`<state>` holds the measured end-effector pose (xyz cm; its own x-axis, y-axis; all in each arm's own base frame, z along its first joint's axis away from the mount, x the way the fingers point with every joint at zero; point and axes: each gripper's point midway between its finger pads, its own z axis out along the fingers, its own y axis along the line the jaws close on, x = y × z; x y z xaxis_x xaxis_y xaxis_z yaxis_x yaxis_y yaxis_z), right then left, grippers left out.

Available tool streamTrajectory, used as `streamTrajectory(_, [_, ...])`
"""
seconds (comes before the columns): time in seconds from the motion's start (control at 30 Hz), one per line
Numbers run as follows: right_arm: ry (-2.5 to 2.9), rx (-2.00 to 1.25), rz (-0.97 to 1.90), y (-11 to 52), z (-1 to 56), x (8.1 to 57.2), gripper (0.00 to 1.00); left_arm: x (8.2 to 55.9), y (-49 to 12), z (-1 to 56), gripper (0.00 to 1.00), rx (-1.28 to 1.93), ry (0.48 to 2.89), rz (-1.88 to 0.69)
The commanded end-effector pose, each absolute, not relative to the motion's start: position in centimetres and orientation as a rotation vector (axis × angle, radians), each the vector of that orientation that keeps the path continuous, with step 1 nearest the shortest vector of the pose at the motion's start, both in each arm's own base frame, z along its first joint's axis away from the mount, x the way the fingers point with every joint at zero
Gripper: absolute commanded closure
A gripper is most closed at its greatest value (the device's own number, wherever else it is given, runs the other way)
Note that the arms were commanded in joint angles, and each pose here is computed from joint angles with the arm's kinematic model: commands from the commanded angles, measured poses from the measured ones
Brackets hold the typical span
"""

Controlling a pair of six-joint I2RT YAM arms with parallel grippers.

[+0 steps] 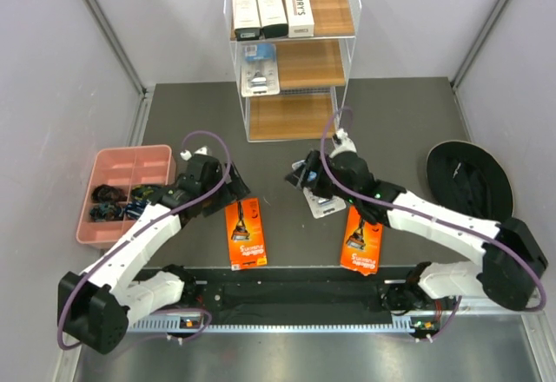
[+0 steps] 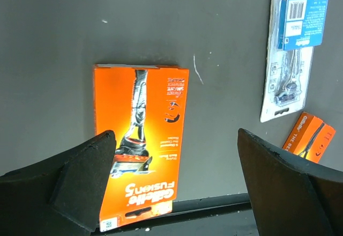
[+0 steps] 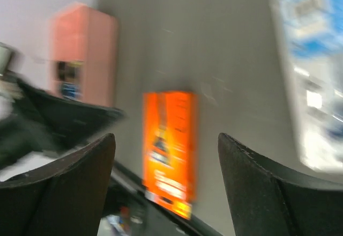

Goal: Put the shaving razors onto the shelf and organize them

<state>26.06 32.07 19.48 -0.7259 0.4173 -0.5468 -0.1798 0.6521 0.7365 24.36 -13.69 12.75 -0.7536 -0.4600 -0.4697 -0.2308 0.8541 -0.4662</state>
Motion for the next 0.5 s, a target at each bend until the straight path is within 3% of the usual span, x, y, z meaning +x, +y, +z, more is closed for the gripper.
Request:
streamTrajectory(0.0, [2.241, 0.191, 0.746, 25.7, 15.0, 23.9, 0.23, 25.2, -15.8, 13.4, 0.01, -0.467, 2.403, -0.606])
streamTrajectory(0.3, [2.291, 0.143, 0.412, 19.8, 12.8, 23.0, 0.23, 25.9, -20.2, 13.1, 0.01, -0.371, 2.446, -0.61])
streamTrajectory(0.47, [2.332, 0.117, 0.376, 19.9, 11.5, 24.2, 0.3, 26.0, -20.5, 13.2, 0.01, -0.353, 2.449, -0.597])
